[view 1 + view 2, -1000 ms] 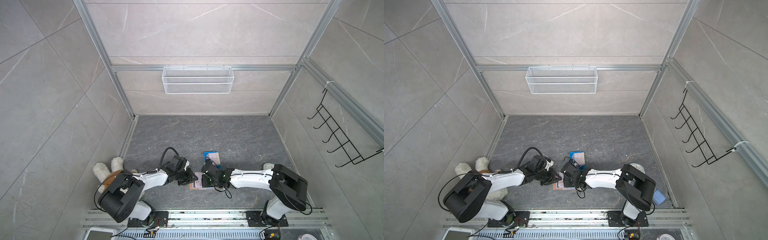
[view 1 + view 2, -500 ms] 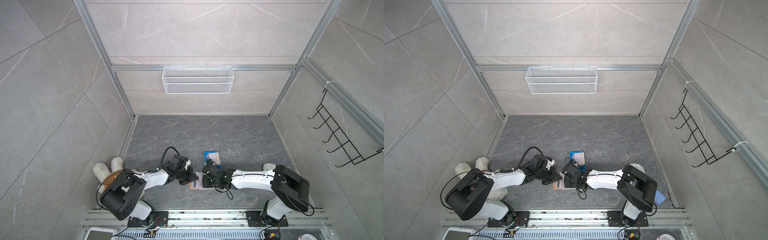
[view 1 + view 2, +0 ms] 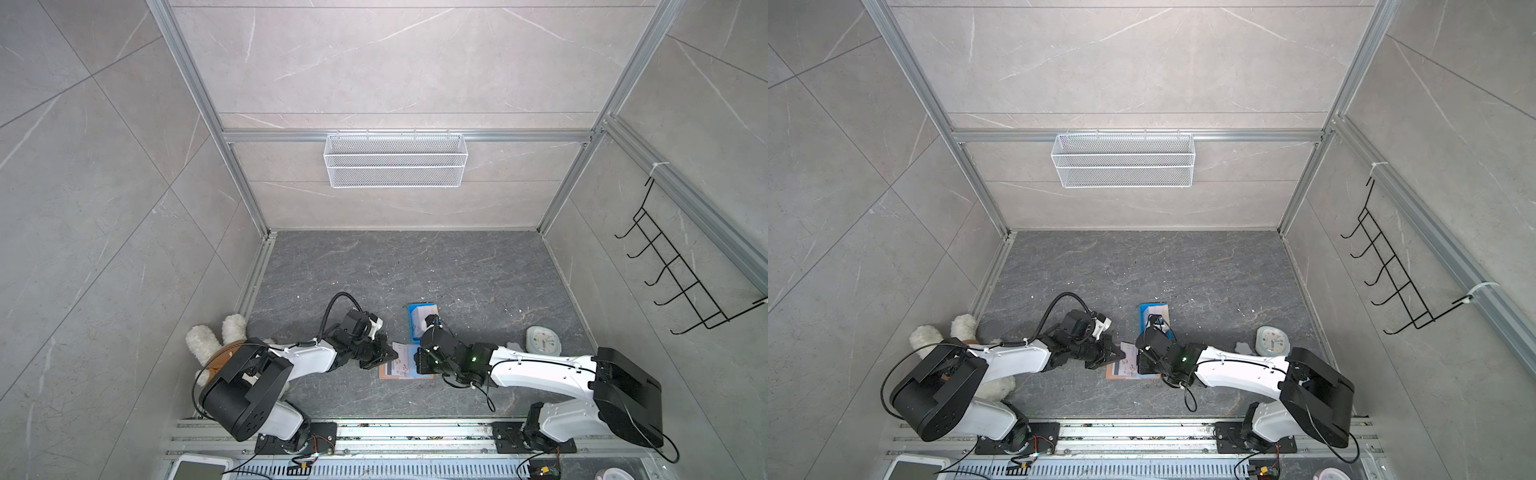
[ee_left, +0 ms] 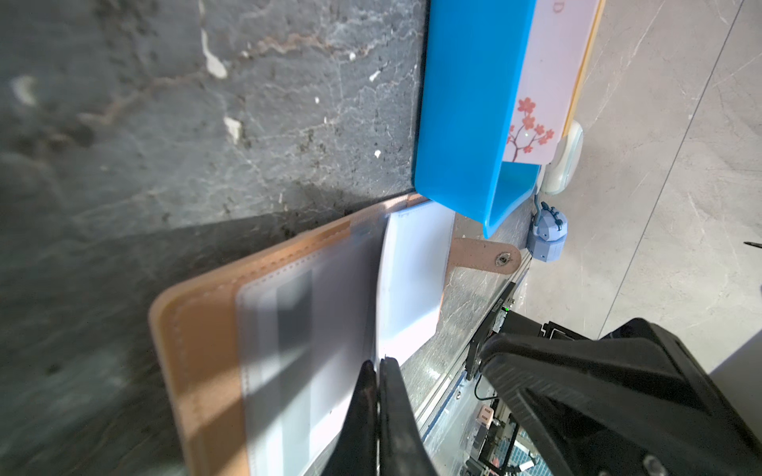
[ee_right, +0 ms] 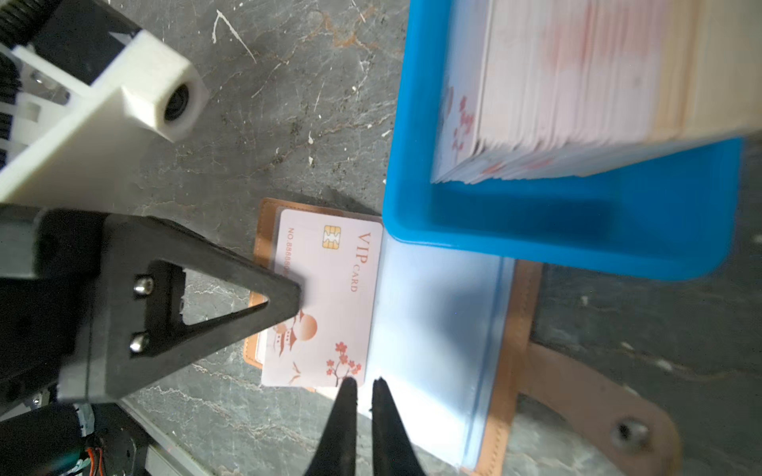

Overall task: Insert credit cards into a card holder
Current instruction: Pick up the credit card from the card holder.

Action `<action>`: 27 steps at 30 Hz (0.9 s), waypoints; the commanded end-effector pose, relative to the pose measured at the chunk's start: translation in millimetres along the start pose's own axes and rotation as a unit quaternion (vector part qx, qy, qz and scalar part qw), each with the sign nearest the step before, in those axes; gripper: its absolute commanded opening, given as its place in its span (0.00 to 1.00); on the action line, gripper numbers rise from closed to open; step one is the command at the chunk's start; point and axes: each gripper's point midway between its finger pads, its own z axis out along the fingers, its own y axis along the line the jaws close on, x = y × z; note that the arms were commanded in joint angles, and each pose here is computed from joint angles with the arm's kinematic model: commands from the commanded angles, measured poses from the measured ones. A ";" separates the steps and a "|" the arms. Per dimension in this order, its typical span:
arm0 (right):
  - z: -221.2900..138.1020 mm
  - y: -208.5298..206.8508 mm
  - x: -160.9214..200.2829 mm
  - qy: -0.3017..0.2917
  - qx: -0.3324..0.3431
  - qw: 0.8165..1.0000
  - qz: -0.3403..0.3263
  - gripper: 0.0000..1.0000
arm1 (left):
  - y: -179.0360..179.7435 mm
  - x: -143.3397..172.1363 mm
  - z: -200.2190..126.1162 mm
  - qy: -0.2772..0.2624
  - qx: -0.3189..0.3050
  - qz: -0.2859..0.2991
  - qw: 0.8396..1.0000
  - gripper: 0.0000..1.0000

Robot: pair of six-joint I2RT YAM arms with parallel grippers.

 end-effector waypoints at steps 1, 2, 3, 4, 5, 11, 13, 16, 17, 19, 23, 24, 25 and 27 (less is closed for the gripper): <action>-6.6 -19.2 2.6 -0.012 0.034 0.999 0.006 0.13 | -9.6 -1.7 -5.7 -0.009 0.021 0.033 0.999 0.00; -8.3 -22.3 2.6 -0.016 0.037 0.999 0.009 0.14 | -11.6 -2.0 -6.6 -0.010 0.024 0.038 0.999 0.00; -9.1 -24.1 3.3 -0.017 0.038 0.999 0.012 0.15 | -12.6 -1.5 -7.1 -0.009 0.025 0.040 0.999 0.00; -10.6 -26.8 2.8 -0.021 0.043 0.999 0.016 0.16 | -14.6 -0.5 -7.7 -0.006 0.029 0.043 0.999 0.00; -11.8 -29.3 2.8 -0.023 0.047 0.998 0.016 0.17 | -16.8 -0.2 -9.0 -0.007 0.034 0.046 0.998 0.00; -14.9 -36.6 4.8 -0.026 0.054 0.998 0.018 0.30 | -20.5 2.6 -14.3 -0.015 0.044 0.058 0.997 0.00; -13.2 -39.5 6.3 -0.023 0.055 0.998 0.021 0.33 | -20.7 3.3 -14.0 -0.015 0.047 0.060 0.997 0.00; -9.5 -37.4 8.0 -0.016 0.045 0.999 0.022 0.36 | -25.5 1.4 -14.7 -0.018 0.056 0.066 0.996 0.00; -7.7 -38.1 8.2 -0.014 0.045 0.999 0.023 0.36 | -26.4 1.5 -15.0 -0.018 0.057 0.068 0.996 0.00; -4.1 -39.3 9.7 -0.006 0.044 0.999 0.026 0.35 | -27.8 -0.4 -15.8 -0.022 0.057 0.072 0.996 0.00; -0.2 -41.4 10.3 -0.002 0.038 0.999 0.032 0.32 | -25.6 -2.4 -16.0 -0.029 0.051 0.064 0.996 0.00; 0.8 -42.9 10.7 -0.002 0.039 0.999 0.035 0.32 | -25.4 -2.4 -16.3 -0.031 0.051 0.062 0.996 0.00; 2.3 -44.2 11.8 -0.001 0.037 0.999 0.037 0.31 | -24.8 -1.5 -16.6 -0.031 0.051 0.059 0.996 0.00; 6.8 -46.9 13.0 0.002 0.036 0.998 0.043 0.31 | -22.9 0.7 -17.3 -0.029 0.050 0.058 0.997 0.00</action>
